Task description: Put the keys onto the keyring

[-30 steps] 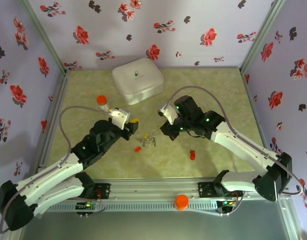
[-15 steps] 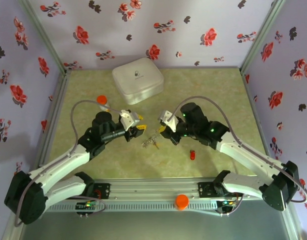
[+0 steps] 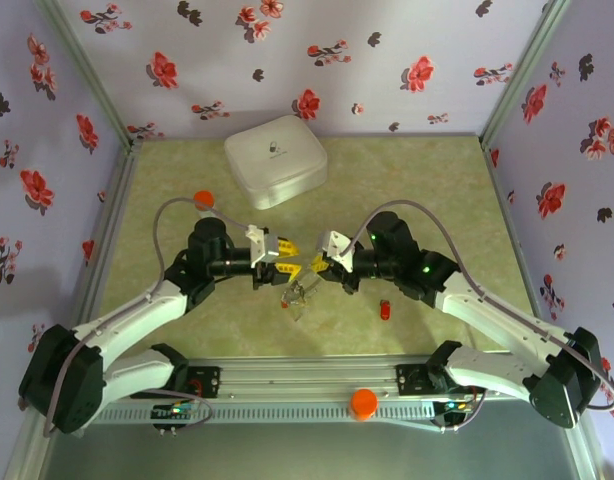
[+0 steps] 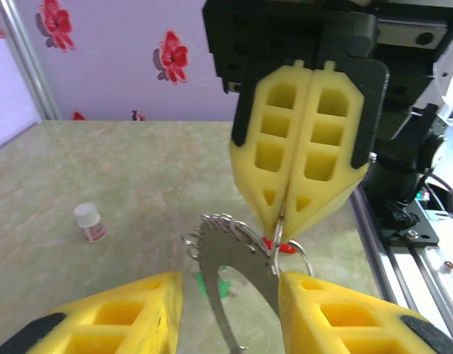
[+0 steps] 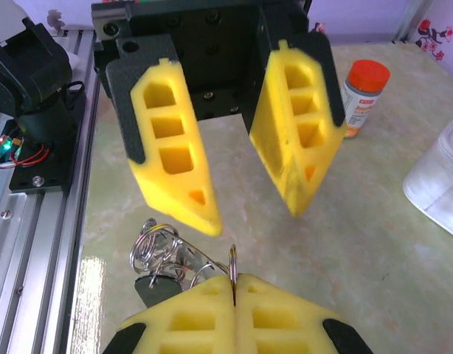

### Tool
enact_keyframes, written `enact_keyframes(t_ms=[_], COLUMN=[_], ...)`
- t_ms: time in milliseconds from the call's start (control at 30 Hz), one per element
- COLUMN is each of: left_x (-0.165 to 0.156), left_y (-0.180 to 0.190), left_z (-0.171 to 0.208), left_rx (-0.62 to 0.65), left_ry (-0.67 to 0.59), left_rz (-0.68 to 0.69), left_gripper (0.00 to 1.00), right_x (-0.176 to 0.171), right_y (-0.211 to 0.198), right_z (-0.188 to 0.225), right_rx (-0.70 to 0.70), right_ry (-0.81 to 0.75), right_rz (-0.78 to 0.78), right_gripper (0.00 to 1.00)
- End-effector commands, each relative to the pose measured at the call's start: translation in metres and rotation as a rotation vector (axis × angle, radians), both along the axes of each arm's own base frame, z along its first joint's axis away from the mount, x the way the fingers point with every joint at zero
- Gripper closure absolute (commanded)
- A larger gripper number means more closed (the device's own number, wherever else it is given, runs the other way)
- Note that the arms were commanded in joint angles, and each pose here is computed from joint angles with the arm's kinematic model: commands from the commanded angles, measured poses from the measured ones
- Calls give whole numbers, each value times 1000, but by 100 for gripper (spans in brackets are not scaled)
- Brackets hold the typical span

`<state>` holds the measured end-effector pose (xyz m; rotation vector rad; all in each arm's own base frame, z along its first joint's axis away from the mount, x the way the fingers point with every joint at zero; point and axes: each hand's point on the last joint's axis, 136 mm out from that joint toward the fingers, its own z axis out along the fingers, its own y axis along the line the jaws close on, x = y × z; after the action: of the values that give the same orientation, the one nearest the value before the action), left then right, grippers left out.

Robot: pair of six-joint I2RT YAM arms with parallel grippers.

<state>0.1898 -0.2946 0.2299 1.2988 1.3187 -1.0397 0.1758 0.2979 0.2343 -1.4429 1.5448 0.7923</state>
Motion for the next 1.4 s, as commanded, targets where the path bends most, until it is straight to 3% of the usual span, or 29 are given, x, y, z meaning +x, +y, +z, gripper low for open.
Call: enact_keyframes(t_ms=[0, 400, 667, 900, 1000, 1033, 1067, 1100, 1233, 1367], left_x=[-9, -4, -6, -8, -8, -6, -2, 2, 10, 12], left_y=[-2, -8, -8, -8, -7, -6, -5, -3, 1, 2], left_z=[-1, -3, -1, -5, -3, 0, 1, 3, 0, -2], left_rx=[-8, -9, -15, -4, 1, 0, 5, 11, 124, 200], left_ry=[-3, 11, 11, 0, -24, -38, -48, -59, -140, -219], left_rz=[-76, -96, -102, -109, -103, -82, -48, -18, 96, 150], left_gripper=[62, 76, 78, 99, 100, 100, 100, 100, 100, 100], right_x=[-1, -2, -5, -9, -2, 5, 11, 15, 16, 0], right_y=[8, 15, 17, 21, 15, 9, 3, -3, -25, -18], right_z=[19, 15, 9, 6, -1, -4, -6, -10, -17, -24], right_rx=[62, 63, 33, 19, -25, -44, -67, -92, -134, -83], right_ry=[-66, -40, -38, -32, -62, -85, -108, -120, -98, 7], right_rz=[42, 58, 74, 85, 44, -5, -52, -87, -166, -119], right_gripper=[100, 100, 100, 100, 100, 92, 73, 66, 62, 59])
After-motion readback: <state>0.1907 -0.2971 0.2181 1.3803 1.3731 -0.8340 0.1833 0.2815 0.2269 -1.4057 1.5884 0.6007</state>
